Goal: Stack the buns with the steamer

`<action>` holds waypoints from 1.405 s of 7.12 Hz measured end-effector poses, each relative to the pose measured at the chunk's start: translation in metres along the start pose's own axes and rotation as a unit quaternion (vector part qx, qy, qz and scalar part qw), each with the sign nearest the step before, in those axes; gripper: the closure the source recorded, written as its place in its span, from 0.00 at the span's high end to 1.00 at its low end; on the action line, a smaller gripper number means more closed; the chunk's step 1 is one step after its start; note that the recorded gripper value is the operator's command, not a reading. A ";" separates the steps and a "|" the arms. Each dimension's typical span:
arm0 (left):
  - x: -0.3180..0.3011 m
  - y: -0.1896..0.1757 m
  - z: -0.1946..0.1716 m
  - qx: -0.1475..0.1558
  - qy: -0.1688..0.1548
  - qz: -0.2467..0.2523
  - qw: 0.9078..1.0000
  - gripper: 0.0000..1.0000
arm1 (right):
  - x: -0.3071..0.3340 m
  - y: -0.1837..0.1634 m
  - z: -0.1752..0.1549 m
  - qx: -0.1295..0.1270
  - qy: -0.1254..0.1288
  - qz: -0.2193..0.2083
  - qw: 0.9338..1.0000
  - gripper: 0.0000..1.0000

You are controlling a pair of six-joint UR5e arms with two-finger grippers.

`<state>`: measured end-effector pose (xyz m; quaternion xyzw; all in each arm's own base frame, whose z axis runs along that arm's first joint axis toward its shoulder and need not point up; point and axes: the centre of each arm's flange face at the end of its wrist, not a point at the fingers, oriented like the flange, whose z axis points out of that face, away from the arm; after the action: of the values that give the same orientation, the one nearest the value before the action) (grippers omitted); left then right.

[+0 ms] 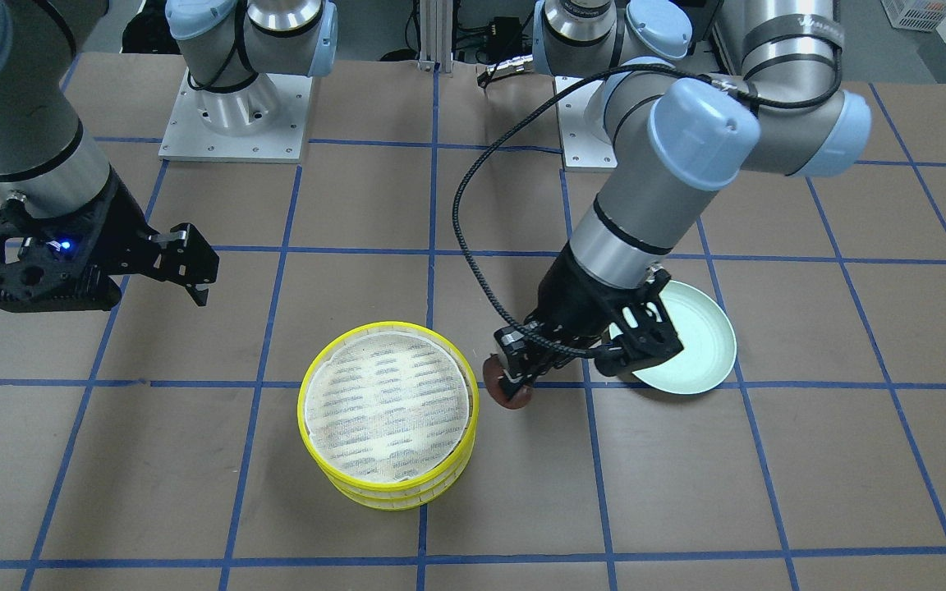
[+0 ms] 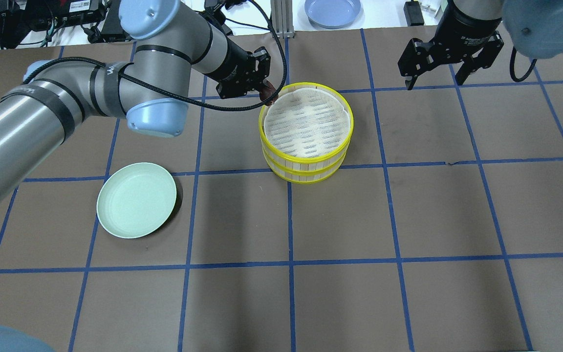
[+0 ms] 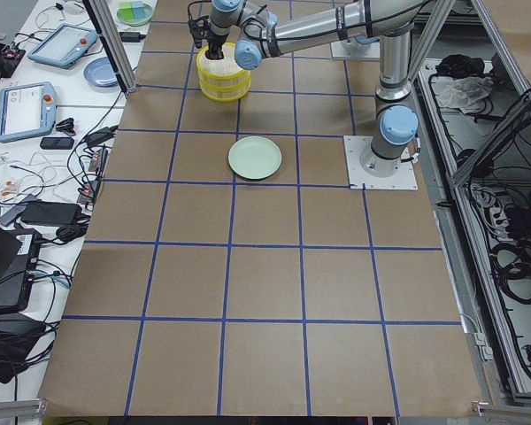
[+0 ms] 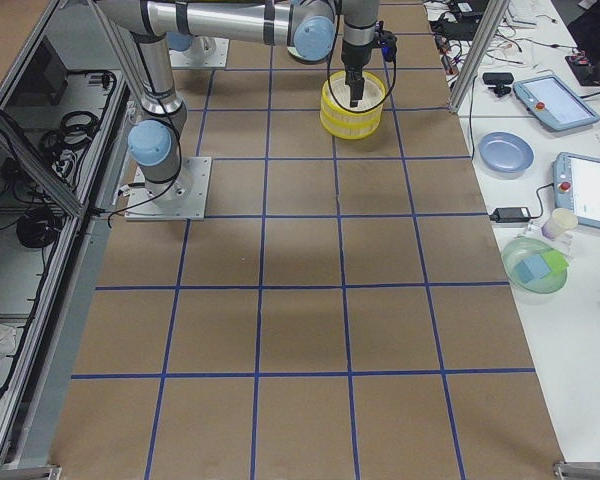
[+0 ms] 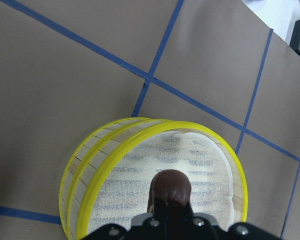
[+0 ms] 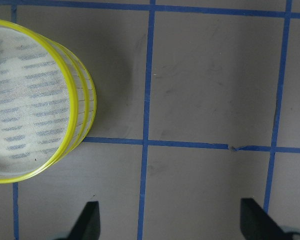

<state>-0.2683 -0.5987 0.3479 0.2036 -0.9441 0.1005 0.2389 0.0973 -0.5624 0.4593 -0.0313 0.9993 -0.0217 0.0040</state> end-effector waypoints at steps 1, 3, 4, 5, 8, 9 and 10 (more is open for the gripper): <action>0.000 0.001 0.014 -0.003 0.001 0.001 1.000 1.00 | 0.000 0.004 -0.005 0.001 0.003 0.000 1.000 1.00; -0.001 0.003 0.029 -0.009 0.000 -0.010 1.000 1.00 | -0.002 0.014 -0.019 0.005 0.008 0.001 1.000 1.00; 0.001 0.005 0.031 -0.011 0.000 -0.017 1.000 1.00 | -0.003 0.018 -0.023 0.007 0.008 0.004 1.000 1.00; 0.002 0.006 0.031 -0.011 0.001 -0.022 1.000 1.00 | -0.003 0.019 -0.024 0.008 0.008 0.005 1.000 1.00; 0.014 0.014 0.028 -0.010 0.005 -0.034 0.999 1.00 | -0.005 0.022 -0.029 0.012 0.006 0.005 1.000 1.00; 0.019 0.012 0.014 -0.002 0.006 -0.010 1.000 1.00 | -0.006 0.023 -0.029 0.012 0.005 0.005 1.000 1.00; 0.020 0.000 -0.009 0.009 -0.017 0.037 0.999 1.00 | -0.006 0.023 -0.030 0.013 0.004 0.005 1.000 1.00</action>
<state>-0.2811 -0.6025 0.3654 0.1721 -0.9540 0.1139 0.2175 0.1018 -0.5377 0.4879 -0.0265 0.9990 -0.0346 0.0006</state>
